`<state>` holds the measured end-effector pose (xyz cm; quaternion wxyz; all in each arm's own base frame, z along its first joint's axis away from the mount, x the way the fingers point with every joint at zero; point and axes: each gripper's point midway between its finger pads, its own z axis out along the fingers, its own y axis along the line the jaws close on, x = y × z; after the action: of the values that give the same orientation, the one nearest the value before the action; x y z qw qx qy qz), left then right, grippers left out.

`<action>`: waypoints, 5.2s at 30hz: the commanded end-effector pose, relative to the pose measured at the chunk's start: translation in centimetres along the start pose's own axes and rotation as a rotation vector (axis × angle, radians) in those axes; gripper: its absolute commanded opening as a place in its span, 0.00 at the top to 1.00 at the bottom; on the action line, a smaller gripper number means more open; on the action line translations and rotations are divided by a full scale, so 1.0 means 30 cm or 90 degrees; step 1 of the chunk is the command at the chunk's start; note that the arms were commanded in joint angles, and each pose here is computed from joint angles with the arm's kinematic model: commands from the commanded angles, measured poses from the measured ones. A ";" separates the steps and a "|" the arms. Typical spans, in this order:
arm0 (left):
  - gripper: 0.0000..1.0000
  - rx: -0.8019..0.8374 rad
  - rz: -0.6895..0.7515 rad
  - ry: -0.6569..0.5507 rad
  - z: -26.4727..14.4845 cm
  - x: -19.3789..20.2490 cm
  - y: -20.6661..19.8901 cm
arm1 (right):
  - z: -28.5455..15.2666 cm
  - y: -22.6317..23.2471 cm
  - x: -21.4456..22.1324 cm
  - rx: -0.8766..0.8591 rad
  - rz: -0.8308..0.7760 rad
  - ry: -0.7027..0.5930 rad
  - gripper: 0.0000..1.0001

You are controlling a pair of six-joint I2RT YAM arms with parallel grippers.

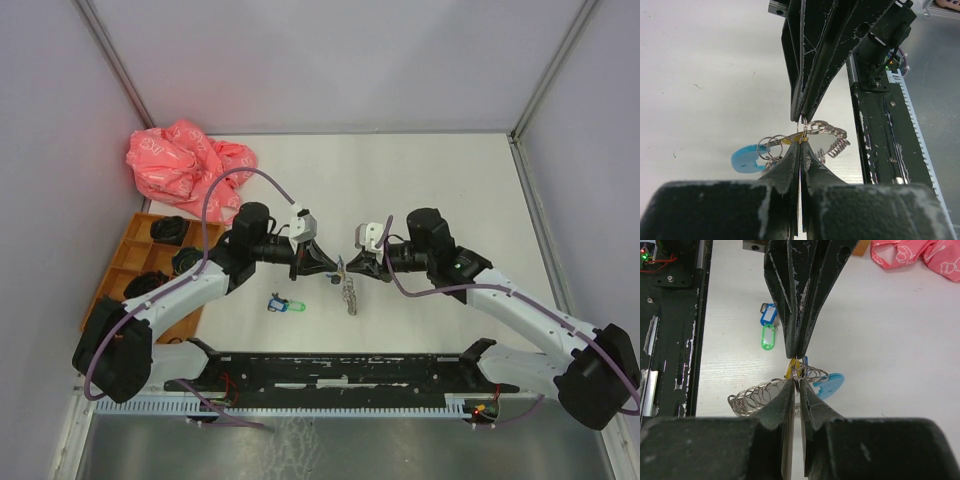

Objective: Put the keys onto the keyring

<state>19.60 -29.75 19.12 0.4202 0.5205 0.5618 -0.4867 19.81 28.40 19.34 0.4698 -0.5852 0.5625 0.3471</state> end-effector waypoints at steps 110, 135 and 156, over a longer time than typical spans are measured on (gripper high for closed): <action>0.38 -0.187 0.070 -0.170 -0.089 -0.135 -0.007 | -0.027 -0.119 -0.167 0.086 -0.114 -0.150 0.99; 0.30 -0.248 -0.135 -0.125 -0.041 0.033 0.097 | 0.027 -0.173 -0.071 0.090 0.084 -0.039 0.99; 0.48 -0.180 -0.079 -0.067 -0.001 0.167 0.070 | 0.103 -0.177 -0.054 0.036 0.126 -0.026 0.96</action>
<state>20.85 -28.61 13.16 0.4579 0.3639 0.6665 -0.4624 24.79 30.37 18.43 0.4434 -0.5049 0.6387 0.3749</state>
